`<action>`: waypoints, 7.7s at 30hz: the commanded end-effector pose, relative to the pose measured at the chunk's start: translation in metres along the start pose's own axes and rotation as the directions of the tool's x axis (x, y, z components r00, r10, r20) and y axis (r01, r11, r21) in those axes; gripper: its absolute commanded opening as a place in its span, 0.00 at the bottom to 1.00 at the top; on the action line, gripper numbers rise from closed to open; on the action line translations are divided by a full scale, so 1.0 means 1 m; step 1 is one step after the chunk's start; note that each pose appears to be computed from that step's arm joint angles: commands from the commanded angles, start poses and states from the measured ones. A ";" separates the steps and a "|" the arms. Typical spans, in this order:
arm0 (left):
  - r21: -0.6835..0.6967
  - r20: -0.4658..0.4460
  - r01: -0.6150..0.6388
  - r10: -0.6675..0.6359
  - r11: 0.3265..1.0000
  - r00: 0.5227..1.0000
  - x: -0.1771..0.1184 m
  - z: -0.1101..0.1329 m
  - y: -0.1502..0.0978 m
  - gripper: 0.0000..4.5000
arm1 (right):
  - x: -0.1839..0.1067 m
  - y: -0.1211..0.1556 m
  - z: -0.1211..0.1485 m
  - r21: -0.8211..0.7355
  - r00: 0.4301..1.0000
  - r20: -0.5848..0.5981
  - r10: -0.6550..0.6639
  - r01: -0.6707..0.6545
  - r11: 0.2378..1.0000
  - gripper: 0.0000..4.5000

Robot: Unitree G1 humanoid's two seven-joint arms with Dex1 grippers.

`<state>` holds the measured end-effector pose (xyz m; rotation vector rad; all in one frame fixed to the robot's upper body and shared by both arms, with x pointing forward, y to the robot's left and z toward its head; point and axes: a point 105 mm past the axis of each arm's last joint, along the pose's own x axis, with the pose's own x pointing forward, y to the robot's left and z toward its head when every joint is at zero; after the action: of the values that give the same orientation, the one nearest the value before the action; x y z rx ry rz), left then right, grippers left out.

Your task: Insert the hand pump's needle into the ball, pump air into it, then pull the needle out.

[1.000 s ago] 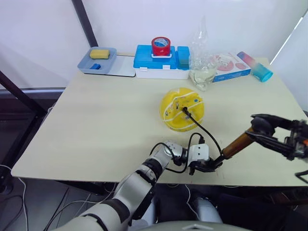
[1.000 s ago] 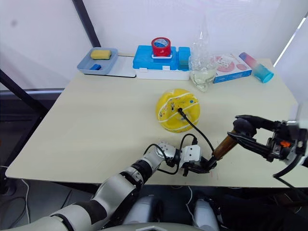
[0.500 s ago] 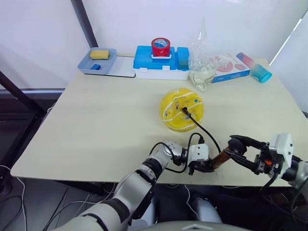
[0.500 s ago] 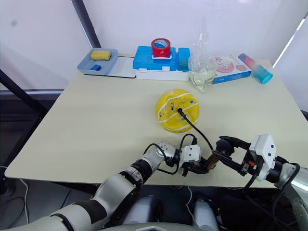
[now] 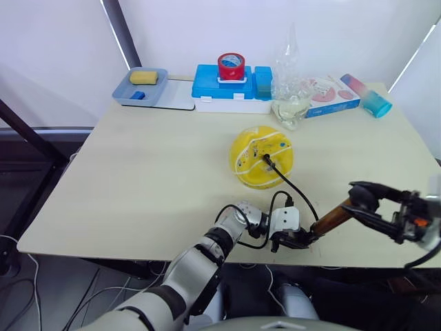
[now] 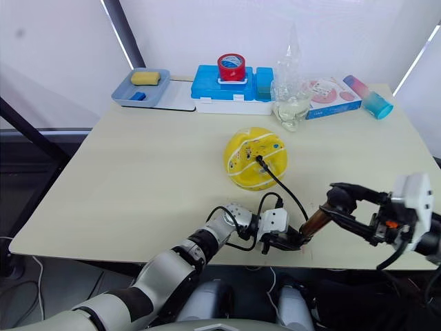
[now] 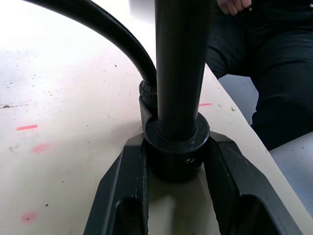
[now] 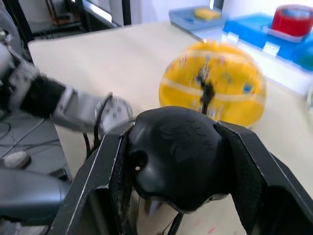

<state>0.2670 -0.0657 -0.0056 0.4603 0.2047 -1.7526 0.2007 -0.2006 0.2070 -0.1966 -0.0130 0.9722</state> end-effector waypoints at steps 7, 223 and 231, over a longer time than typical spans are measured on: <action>-0.053 -0.050 0.043 -0.046 0.998 0.998 0.000 -0.019 -0.014 0.24 | -0.010 -0.006 0.047 -0.074 1.000 0.028 -0.012 0.014 0.997 0.46; 0.043 -0.082 -0.019 0.022 0.999 0.996 -0.002 -0.018 -0.004 0.24 | 0.003 -0.002 -0.015 -0.040 0.995 -0.004 -0.102 0.102 0.994 0.46; 0.044 -0.081 -0.027 0.031 0.999 0.996 -0.002 -0.017 -0.003 0.24 | 0.012 0.010 -0.094 0.000 0.988 -0.099 -0.118 0.119 0.993 0.46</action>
<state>0.2765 -0.0644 -0.0042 0.5311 0.1343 -1.6807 0.2103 -0.1938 0.1444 -0.2239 -0.0349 0.8730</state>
